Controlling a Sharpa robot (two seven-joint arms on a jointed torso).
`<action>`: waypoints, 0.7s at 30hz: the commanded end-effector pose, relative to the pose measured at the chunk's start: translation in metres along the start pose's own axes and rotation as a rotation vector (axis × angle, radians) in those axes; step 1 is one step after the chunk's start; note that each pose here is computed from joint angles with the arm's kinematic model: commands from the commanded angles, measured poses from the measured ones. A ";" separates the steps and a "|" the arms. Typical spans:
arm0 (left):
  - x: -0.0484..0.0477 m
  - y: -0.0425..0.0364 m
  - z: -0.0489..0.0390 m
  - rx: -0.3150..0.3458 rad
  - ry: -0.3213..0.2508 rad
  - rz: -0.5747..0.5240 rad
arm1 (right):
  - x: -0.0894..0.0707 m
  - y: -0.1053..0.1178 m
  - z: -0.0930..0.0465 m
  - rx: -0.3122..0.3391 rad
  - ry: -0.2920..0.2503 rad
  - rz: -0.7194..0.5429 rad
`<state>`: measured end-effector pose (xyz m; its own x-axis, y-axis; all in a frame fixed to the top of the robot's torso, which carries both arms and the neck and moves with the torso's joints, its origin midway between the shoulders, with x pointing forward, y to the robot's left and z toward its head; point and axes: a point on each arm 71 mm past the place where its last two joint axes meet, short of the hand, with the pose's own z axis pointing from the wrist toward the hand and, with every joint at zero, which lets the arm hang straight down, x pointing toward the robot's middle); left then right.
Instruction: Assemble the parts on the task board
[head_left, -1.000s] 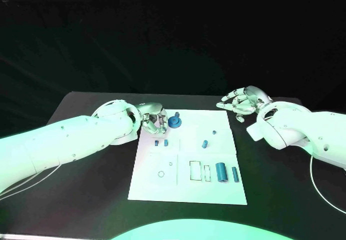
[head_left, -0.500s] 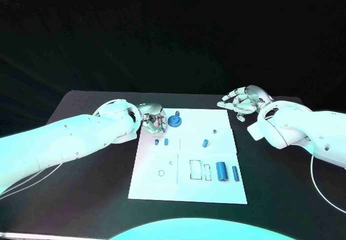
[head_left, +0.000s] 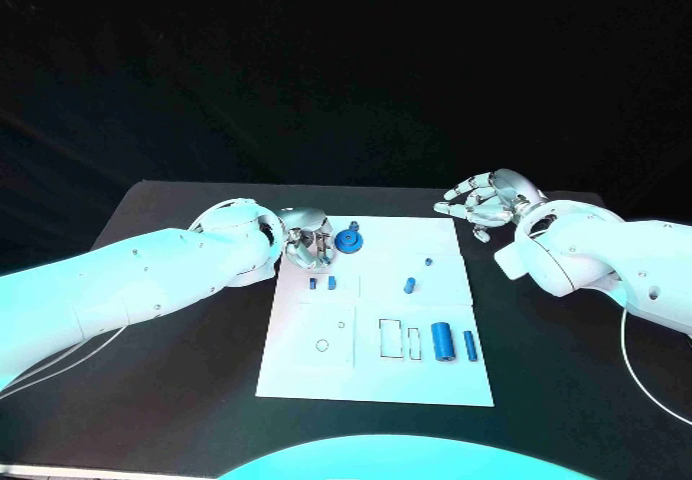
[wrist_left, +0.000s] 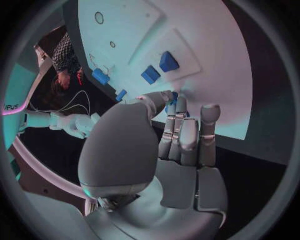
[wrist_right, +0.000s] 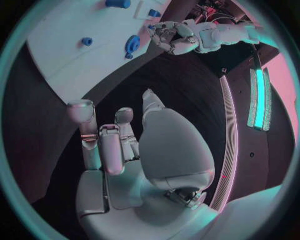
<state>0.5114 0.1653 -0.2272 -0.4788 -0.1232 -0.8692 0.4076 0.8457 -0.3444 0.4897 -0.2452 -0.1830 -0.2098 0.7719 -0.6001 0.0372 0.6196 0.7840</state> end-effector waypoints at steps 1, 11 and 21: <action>0.0023 -0.0024 0.0007 0.006 0.025 0.012 | 0.001 0.001 0.000 -0.012 0.003 -0.004; 0.0057 -0.0026 0.0027 0.003 0.040 0.018 | 0.001 0.001 0.000 -0.012 0.003 -0.004; 0.0077 -0.0036 0.0056 0.002 0.044 0.025 | 0.001 0.001 0.000 -0.012 0.003 -0.004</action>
<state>0.5129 0.1606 -0.2301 -0.4815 -0.1054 -0.8701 0.4141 0.8476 -0.3318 0.4899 -0.2453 -0.1830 -0.2094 0.7719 -0.6002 0.0373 0.6197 0.7839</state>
